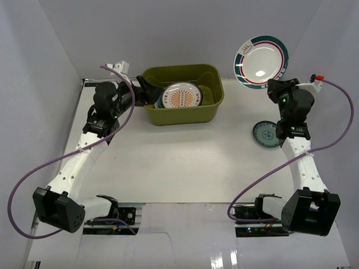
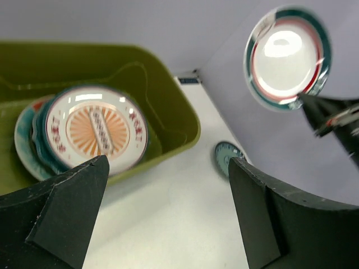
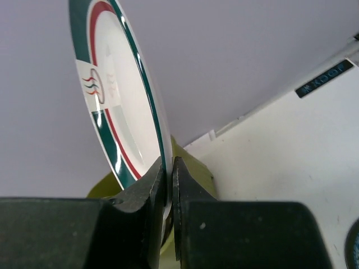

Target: Place the plates into the plastic bin on the countertop

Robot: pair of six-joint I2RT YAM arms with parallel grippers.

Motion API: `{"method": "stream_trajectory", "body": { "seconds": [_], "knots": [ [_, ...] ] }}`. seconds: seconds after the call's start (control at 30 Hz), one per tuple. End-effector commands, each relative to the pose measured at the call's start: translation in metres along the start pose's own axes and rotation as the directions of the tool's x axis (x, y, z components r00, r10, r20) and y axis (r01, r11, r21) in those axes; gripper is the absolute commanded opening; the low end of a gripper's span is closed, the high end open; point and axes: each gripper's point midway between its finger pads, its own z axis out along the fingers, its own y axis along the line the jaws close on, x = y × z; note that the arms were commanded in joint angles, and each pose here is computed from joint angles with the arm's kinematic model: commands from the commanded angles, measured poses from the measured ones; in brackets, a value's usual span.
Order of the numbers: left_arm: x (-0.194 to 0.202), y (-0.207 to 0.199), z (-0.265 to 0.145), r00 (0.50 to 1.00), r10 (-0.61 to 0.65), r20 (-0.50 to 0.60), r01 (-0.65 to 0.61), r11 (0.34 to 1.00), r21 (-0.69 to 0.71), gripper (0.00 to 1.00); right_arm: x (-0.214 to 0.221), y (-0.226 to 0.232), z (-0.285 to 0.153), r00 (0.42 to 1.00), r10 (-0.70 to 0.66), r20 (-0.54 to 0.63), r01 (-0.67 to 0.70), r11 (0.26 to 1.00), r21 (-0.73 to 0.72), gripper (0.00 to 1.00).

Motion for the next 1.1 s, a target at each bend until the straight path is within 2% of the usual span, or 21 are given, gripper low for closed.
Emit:
{"method": "stream_trajectory", "body": {
  "seconds": [0.0,0.03,0.07,0.13,0.17,0.2,0.27,0.37,0.47,0.5,0.63,0.67,0.8,0.83,0.9,0.93,1.0,1.03,1.07],
  "knots": [
    [0.030,-0.004,-0.033,0.998,-0.021,-0.064,0.022,1.000,0.014,0.98,-0.036,0.080,-0.005,0.997,-0.065,0.041,0.072,0.976,-0.207,0.08],
    [0.041,-0.004,-0.038,0.995,-0.039,-0.089,0.041,0.999,0.021,0.98,-0.029,0.094,-0.003,0.997,-0.082,0.003,0.080,0.966,-0.247,0.08],
    [0.067,0.006,-0.043,0.987,-0.065,-0.144,0.067,0.998,0.005,0.98,0.000,0.106,0.003,0.990,-0.113,-0.080,0.087,0.959,-0.271,0.08],
    [0.089,0.004,-0.055,0.976,-0.093,-0.196,0.101,0.995,0.027,0.98,0.009,0.140,0.007,0.984,-0.138,-0.109,0.093,0.935,-0.344,0.08],
    [0.112,0.011,-0.060,0.962,-0.125,-0.244,0.133,0.991,0.013,0.98,0.039,0.148,0.014,0.970,-0.159,-0.183,0.084,0.929,-0.360,0.08],
    [0.121,0.008,-0.068,0.956,-0.132,-0.263,0.145,0.989,0.031,0.98,0.042,0.166,0.014,0.966,-0.166,-0.197,0.076,0.915,-0.397,0.08],
    [0.150,0.013,-0.079,0.931,-0.182,-0.316,0.198,0.980,0.017,0.98,0.083,0.173,0.023,0.937,-0.197,-0.287,0.066,0.910,-0.409,0.08],
    [0.180,0.006,-0.093,0.900,-0.197,-0.388,0.236,0.970,0.053,0.98,0.124,0.186,0.033,0.907,-0.224,-0.357,0.055,0.903,-0.427,0.08],
    [0.207,-0.007,-0.097,0.869,-0.198,-0.454,0.259,0.963,0.075,0.98,0.165,0.188,0.043,0.869,-0.247,-0.429,0.049,0.905,-0.422,0.08],
    [0.225,-0.015,-0.100,0.845,-0.203,-0.495,0.278,0.957,0.081,0.98,0.177,0.186,0.044,0.853,-0.253,-0.457,0.046,0.908,-0.417,0.08],
    [0.262,-0.033,-0.093,0.817,-0.187,-0.546,0.277,0.957,0.086,0.98,0.225,0.178,0.051,0.796,-0.277,-0.538,0.052,0.917,-0.395,0.08],
    [0.279,-0.039,-0.093,0.792,-0.177,-0.585,0.276,0.957,0.085,0.98,0.230,0.173,0.052,0.789,-0.277,-0.548,0.056,0.922,-0.384,0.08],
    [0.303,-0.049,-0.084,0.768,-0.160,-0.620,0.261,0.962,0.075,0.98,0.240,0.159,0.051,0.776,-0.276,-0.568,0.080,0.935,-0.346,0.08],
    [0.305,-0.051,-0.082,0.766,-0.156,-0.624,0.259,0.963,0.076,0.98,0.239,0.154,0.051,0.779,-0.279,-0.562,0.095,0.938,-0.334,0.12],
    [0.314,-0.057,-0.079,0.755,-0.140,-0.641,0.253,0.964,0.087,0.98,0.234,0.149,0.051,0.790,-0.284,-0.544,0.120,0.941,-0.317,0.31],
    [0.313,-0.062,-0.074,0.760,-0.125,-0.638,0.245,0.964,0.102,0.98,0.231,0.146,0.051,0.791,-0.293,-0.537,0.136,0.940,-0.314,0.54],
    [0.325,-0.066,-0.069,0.749,-0.102,-0.655,0.222,0.969,0.104,0.98,0.224,0.144,0.051,0.799,-0.298,-0.523,0.148,0.940,-0.308,0.75],
    [0.327,-0.069,-0.066,0.747,-0.093,-0.659,0.216,0.971,0.107,0.98,0.214,0.146,0.051,0.810,-0.295,-0.506,0.149,0.939,-0.309,0.82],
    [0.326,-0.079,-0.060,0.749,-0.080,-0.657,0.216,0.968,0.128,0.98,0.209,0.146,0.050,0.815,-0.299,-0.497,0.155,0.938,-0.310,0.84]
  ]
}}
